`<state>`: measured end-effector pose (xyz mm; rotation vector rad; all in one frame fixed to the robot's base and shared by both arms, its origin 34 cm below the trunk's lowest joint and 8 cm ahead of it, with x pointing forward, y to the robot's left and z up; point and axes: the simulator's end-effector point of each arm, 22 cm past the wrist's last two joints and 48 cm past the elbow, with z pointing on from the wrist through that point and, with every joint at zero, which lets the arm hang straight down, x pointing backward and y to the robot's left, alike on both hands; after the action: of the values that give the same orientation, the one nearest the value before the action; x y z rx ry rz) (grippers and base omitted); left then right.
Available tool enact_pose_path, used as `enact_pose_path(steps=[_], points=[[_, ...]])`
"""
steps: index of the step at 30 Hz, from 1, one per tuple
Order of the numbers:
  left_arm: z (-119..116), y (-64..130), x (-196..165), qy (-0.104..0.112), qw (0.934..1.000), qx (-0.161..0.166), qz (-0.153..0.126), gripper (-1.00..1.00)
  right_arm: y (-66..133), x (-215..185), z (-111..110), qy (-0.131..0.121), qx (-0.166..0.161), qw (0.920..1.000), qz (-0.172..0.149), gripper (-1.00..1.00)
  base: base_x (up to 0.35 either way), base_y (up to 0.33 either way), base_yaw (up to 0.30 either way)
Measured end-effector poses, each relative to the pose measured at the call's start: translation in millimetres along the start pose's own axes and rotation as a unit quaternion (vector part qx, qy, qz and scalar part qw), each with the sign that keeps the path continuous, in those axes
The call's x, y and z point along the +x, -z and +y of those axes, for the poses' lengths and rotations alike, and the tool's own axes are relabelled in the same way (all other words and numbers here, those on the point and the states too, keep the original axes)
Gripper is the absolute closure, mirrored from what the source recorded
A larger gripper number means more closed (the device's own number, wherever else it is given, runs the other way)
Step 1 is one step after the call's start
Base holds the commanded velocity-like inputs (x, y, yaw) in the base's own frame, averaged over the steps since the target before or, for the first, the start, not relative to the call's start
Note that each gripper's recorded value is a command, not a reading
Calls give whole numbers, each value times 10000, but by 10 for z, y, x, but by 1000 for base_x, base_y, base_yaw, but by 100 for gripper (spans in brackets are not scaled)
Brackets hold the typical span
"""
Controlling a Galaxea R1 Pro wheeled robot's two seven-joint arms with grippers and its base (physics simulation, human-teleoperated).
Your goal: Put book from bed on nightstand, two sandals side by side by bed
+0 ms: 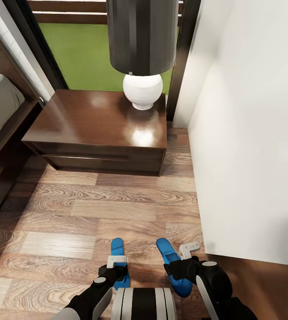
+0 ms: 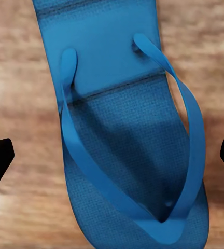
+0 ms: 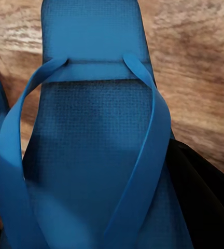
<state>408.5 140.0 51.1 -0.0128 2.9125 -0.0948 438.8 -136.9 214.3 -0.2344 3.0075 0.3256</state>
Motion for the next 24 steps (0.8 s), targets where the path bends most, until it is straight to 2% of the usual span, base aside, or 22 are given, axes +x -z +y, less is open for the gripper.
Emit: enact_pose_path(steps=[15,24], points=[[-23,2,-67,12,10000,26,-69,-100,0,1,-1,0,2,10000,1,100,0,0,0],[-27,-48,6,19,10000,33,3,-100,-70,66,-7,-23,-14,9999,99,100,0,0,0]])
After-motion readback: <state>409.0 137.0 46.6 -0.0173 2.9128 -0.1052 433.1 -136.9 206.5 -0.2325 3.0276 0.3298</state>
